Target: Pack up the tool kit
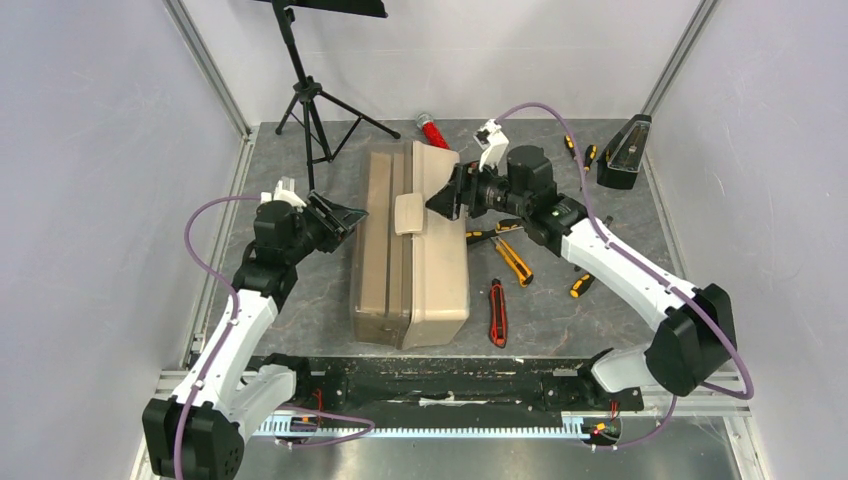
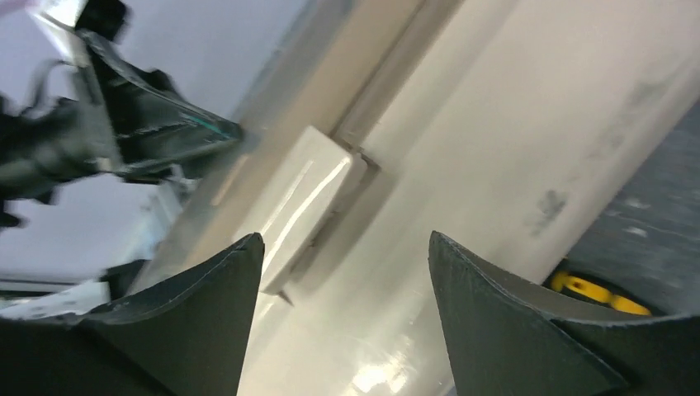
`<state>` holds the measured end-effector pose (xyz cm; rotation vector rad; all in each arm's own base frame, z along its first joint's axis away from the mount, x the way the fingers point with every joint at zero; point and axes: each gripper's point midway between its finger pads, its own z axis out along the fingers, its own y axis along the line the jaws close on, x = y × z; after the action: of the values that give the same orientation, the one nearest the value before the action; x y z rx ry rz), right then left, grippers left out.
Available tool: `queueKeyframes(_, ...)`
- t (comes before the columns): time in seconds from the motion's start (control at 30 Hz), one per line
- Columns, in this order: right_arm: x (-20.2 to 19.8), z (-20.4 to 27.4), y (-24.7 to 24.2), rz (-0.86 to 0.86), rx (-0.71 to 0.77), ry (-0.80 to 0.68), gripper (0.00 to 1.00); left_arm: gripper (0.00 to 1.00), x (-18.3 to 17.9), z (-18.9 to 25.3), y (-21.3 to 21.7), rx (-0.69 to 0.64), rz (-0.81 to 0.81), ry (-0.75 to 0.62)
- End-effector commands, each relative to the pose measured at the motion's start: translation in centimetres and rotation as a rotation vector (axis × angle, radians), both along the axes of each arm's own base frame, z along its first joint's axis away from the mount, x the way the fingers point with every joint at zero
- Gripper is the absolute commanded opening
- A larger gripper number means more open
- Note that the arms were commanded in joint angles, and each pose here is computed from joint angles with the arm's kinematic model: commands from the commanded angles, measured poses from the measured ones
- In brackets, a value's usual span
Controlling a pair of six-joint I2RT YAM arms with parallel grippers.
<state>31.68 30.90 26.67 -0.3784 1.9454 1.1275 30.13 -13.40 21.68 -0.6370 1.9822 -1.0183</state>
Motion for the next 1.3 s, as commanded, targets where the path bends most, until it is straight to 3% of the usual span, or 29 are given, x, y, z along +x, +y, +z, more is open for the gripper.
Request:
queueKeyframes(0.0, -0.4, -0.6, -1.5, -0.021, -0.386, -0.168, 0.76, 0.24, -0.9, -1.3, 0.3, 0.073, -0.018, 0.049)
queueKeyframes(0.2, -1.2, 3.0, 1.1, -0.024, -0.612, -0.375, 0.76, 0.24, -0.9, -0.9, 0.3, 0.070, -0.019, 0.039)
queueKeyframes(0.4, -3.3, 2.5, 4.0, 0.017, -0.889, -0.554, 0.78, 0.24, -0.9, -1.0, 0.2, 0.065, -0.020, 0.042)
queueKeyframes(0.57, -4.2, 1.2, 5.1, 0.046, -1.051, -0.638, 0.81, 0.24, -0.9, -0.9, 0.2, 0.064, -0.019, 0.041)
queueKeyframes(0.8, -3.4, 1.4, 4.5, -0.052, -1.228, -0.725, 0.83, 0.24, -0.9, -0.8, 0.2, 0.062, -0.020, 0.039)
queueKeyframes(1.03, -2.6, 3.0, 3.9, -0.188, -1.288, -0.811, 0.83, 0.24, -0.9, -1.0, 0.2, 0.065, -0.019, 0.042)
queueKeyframes(1.27, -2.8, 6.6, 2.9, -0.360, -1.153, -0.848, 0.82, 0.24, -0.9, -1.4, 0.3, 0.071, -0.016, 0.051)
